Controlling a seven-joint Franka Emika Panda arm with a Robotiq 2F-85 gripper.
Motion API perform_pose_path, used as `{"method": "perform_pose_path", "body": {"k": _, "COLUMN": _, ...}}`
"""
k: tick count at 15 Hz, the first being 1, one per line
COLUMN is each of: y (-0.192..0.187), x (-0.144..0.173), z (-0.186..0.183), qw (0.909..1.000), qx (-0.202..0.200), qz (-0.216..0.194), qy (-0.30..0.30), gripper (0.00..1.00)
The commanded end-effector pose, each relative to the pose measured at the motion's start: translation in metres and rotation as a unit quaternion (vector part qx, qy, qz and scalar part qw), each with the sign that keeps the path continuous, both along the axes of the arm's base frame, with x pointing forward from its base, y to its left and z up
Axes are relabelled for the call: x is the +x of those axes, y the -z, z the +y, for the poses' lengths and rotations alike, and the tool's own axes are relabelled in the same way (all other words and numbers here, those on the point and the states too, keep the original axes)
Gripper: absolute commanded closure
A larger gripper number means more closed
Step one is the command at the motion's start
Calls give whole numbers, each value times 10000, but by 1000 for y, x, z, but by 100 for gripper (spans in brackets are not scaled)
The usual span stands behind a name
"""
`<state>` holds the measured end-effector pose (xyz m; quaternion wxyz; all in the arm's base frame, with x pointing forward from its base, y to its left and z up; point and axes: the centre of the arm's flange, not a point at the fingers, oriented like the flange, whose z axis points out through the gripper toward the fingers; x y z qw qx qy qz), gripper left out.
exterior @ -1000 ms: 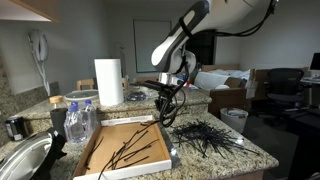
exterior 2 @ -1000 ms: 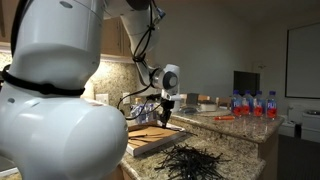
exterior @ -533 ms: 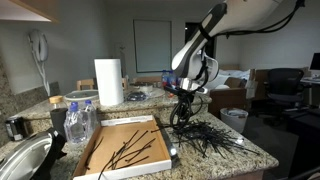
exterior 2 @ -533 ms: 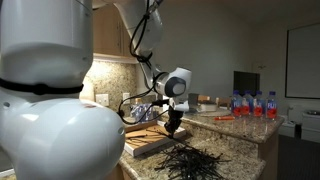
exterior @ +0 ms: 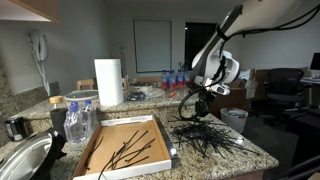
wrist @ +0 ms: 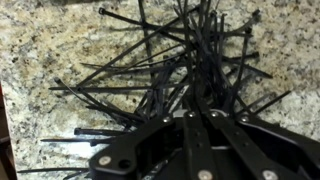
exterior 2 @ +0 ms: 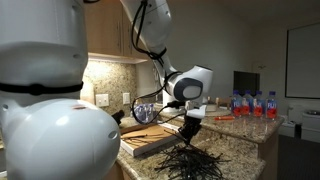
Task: Pick up some of the black cables from the box and put them on the counter
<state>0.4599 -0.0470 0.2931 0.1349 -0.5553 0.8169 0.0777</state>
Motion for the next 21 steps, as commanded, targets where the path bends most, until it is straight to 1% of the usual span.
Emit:
{"method": "perform_pose_path", "body": {"k": 1, "y": 3, "x": -1, "z": -18, "qw": 9989, "qx": 129, "qz": -109, "qy": 446, "gripper": 99}}
{"method": "perform_pose_path", "body": {"k": 4, "y": 1, "x": 12, "z": -22, "qw": 9976, "qx": 19, "qz": -324, "qy": 607, "gripper": 99}}
{"method": "perform_pose_path", "body": {"k": 7, "y": 4, "x": 23, "z": -21, "qw": 9971, "qx": -88, "qz": -404, "qy": 635, "gripper": 99}}
{"method": "perform_pose_path", "body": {"k": 8, "y": 8, "x": 27, "z": -21, "qw": 9972, "qx": -100, "qz": -377, "qy": 637, "gripper": 73}}
{"method": "perform_pose_path", "body": {"k": 9, "y": 12, "x": 31, "z": -21, "qw": 9972, "qx": -89, "qz": -384, "qy": 628, "gripper": 71}}
{"method": "perform_pose_path", "body": {"k": 12, "y": 20, "x": 38, "z": -16, "qw": 9970, "qx": -81, "qz": -407, "qy": 646, "gripper": 54}}
{"method": "perform_pose_path", "body": {"k": 15, "y": 23, "x": 41, "z": -7, "qw": 9969, "qx": -141, "qz": -488, "qy": 604, "gripper": 34}}
{"method": "perform_pose_path", "body": {"k": 17, "y": 19, "x": 38, "z": 6, "qw": 9966, "qx": -221, "qz": -621, "qy": 501, "gripper": 21}}
{"method": "perform_pose_path", "body": {"k": 20, "y": -7, "x": 36, "z": 45, "qw": 9932, "qx": -562, "qz": -1012, "qy": 103, "gripper": 2}}
{"method": "perform_pose_path", "body": {"k": 21, "y": -15, "x": 37, "z": 59, "qw": 9910, "qx": -680, "qz": -1148, "qy": -97, "gripper": 0}}
